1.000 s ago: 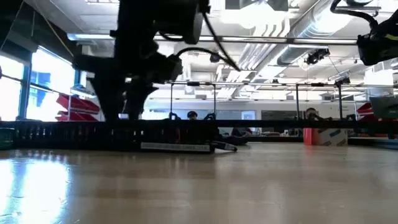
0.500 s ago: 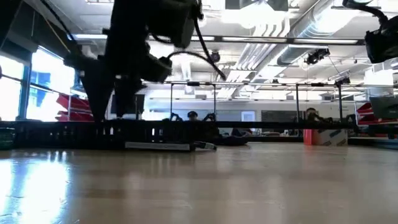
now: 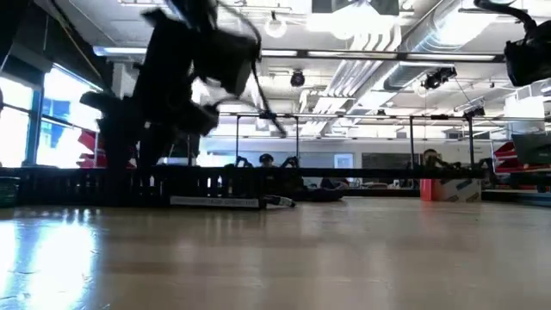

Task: Ziptie cables
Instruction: Close the black cable duct

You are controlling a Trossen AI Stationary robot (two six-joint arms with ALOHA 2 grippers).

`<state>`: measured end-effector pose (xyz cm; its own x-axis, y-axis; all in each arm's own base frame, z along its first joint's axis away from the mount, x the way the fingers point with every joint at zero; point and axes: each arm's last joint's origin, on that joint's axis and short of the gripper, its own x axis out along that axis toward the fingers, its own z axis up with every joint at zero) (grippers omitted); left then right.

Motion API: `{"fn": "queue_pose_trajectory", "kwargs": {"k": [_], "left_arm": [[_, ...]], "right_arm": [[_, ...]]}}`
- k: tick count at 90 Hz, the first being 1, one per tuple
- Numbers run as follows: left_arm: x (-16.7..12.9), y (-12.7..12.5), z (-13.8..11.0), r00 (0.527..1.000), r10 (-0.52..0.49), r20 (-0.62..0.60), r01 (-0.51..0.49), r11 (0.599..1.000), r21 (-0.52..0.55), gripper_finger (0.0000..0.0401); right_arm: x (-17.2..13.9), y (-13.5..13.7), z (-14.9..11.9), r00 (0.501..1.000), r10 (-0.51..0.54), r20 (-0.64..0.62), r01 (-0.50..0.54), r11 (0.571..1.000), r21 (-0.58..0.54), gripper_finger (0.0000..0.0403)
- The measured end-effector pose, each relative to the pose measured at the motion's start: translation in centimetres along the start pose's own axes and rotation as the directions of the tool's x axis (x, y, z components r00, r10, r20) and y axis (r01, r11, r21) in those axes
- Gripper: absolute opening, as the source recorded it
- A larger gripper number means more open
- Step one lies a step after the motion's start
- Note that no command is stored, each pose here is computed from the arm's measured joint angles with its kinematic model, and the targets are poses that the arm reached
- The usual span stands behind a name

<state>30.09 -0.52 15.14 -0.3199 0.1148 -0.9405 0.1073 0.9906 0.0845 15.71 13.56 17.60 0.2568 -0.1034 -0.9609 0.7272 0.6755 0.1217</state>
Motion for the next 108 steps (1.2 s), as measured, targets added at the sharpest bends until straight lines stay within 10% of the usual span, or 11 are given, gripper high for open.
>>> {"fn": "queue_pose_trajectory", "kwargs": {"k": [51, 108], "left_arm": [[-0.1, -1.4, 2.0, 0.972, 0.057, 0.228, -0.072, 0.996, 0.054, 0.0224], [-4.0, -4.1, 4.9, 0.845, 0.148, 0.513, -0.209, 0.976, 0.062, 0.0224]], "right_arm": [[-0.2, -1.6, -0.3, 0.978, -0.163, -0.128, 0.169, 0.985, 0.034, 0.0], [0.5, 0.5, 1.9, 0.999, 0.051, 0.011, -0.051, 0.999, -0.005, 0.0]]}}
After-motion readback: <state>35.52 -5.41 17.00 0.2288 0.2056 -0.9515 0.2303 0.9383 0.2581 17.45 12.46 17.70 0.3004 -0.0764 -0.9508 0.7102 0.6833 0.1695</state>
